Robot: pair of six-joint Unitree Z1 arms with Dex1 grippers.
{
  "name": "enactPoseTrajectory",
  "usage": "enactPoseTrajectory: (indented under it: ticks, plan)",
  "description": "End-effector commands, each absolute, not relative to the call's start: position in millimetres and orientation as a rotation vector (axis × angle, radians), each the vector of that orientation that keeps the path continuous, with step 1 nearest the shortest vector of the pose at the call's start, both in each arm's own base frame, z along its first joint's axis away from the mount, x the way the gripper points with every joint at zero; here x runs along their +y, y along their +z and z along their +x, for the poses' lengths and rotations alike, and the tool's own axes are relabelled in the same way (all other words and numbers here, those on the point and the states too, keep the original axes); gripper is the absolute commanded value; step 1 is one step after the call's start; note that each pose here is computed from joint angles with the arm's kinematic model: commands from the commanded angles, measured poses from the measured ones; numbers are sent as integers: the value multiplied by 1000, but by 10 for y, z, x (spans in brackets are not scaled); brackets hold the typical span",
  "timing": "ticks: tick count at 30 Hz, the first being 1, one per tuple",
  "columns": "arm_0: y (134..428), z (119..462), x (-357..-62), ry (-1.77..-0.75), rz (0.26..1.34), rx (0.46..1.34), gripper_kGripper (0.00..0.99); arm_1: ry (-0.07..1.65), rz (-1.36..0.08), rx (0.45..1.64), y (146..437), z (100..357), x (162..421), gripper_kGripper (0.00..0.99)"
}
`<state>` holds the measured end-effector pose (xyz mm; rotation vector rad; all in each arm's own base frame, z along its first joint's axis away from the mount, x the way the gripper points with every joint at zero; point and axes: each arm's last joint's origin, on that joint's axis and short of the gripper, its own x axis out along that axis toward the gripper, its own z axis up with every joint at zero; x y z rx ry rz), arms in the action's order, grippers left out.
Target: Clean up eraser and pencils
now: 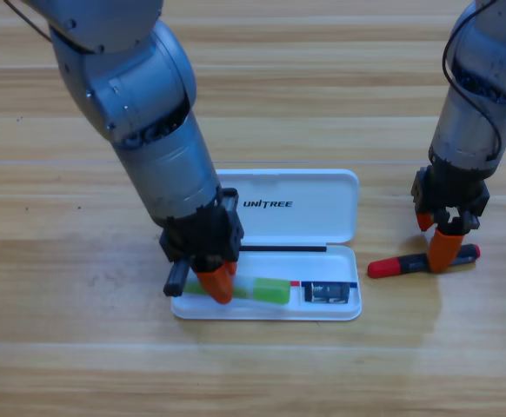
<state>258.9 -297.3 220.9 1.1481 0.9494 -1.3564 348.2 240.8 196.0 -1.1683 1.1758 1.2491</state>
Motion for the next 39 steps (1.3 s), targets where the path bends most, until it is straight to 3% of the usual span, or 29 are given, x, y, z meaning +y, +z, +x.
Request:
enactPoseTrajectory:
  ticks: [1, 5, 12, 23, 31, 35, 37, 39]
  plan:
    - [1987, 2592, -3089, -1360, 1166, 1000, 0, 1349, -1121, 1253, 1552, 3520, 2359, 445]
    - [1957, 2612, -3109, -1356, 1166, 1008, 0, 1366, -1125, 1263, 1487, 3512, 2371, 0]
    - [1923, 2660, -3162, -1343, 1160, 1029, 0, 1273, -1142, 1271, 1621, 3513, 2339, 0]
    - [1887, 2664, -3159, -1337, 1148, 1056, 0, 1164, -1116, 1154, 2606, 3120, 2137, 0]
    - [1899, 2646, -3135, -1334, 1153, 1086, 0, 1172, -1116, 1129, 2797, 2934, 2102, 0]
    - [1919, 2642, -3114, -1324, 1159, 1104, 836, 1178, -1114, 1127, 2809, 2889, 2113, 0]
    - [1937, 2633, -3104, -1321, 1157, 1104, 980, 1180, -1111, 1123, 2825, 2873, 2117, 0]
    - [1959, 2628, -3097, -1318, 1156, 1106, 990, 1182, -1110, 1118, 2841, 2868, 2128, 0]
